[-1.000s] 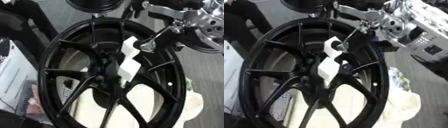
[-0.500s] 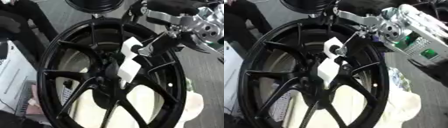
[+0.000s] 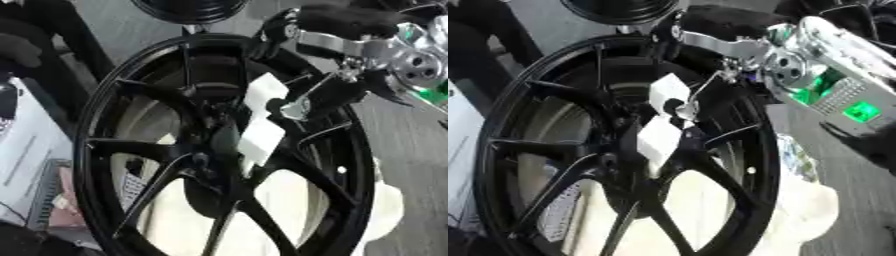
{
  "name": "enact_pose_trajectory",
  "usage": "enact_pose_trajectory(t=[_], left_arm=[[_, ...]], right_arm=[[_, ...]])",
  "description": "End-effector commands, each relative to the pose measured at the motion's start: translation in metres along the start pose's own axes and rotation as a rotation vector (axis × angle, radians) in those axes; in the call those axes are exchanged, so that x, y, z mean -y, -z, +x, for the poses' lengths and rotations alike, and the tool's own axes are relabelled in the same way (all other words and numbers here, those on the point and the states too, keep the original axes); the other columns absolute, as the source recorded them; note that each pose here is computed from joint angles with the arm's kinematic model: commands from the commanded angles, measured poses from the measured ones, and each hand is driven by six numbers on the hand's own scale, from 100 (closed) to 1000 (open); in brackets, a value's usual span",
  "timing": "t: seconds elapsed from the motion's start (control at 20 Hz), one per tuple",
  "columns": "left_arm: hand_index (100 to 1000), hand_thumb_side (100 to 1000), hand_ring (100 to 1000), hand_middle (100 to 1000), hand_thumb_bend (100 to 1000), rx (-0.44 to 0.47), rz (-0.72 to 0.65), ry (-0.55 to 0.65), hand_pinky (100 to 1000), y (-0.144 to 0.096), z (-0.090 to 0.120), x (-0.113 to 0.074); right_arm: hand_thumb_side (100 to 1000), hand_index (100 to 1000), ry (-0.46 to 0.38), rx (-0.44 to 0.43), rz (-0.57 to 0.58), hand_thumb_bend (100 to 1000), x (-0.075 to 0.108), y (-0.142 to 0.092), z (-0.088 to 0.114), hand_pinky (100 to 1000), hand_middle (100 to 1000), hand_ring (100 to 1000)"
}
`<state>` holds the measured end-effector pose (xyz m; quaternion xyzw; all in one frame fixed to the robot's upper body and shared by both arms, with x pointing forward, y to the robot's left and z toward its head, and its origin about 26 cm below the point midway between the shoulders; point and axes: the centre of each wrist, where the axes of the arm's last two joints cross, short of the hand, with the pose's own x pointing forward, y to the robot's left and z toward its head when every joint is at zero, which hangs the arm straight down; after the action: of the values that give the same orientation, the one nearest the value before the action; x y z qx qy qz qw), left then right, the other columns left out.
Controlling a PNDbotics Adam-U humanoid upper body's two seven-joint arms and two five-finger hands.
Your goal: Pull the pin out of the wheel hub.
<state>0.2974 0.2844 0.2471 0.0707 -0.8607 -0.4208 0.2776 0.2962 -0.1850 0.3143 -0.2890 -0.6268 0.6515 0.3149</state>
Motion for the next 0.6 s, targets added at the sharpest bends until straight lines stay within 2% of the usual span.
enact_pose_trajectory(t=[0.05, 0.6], left_arm=[[818, 423, 795, 640, 100, 0.003, -0.008, 0.026, 900, 0.0010, 0.0038, -0.0047], [818, 423, 795, 639, 100, 0.003, -0.011, 0.030, 902, 0.0016, 0.0039, -0.0036]], right_arm=[[100, 825, -0.027, -0.010, -0.011, 367, 0.0095, -0.0073, -0.0029, 854, 737, 761], [100, 821, -0.025, -0.026, 0.002, 362, 0.0057, -0.0093, -0.0070, 853, 733, 761]])
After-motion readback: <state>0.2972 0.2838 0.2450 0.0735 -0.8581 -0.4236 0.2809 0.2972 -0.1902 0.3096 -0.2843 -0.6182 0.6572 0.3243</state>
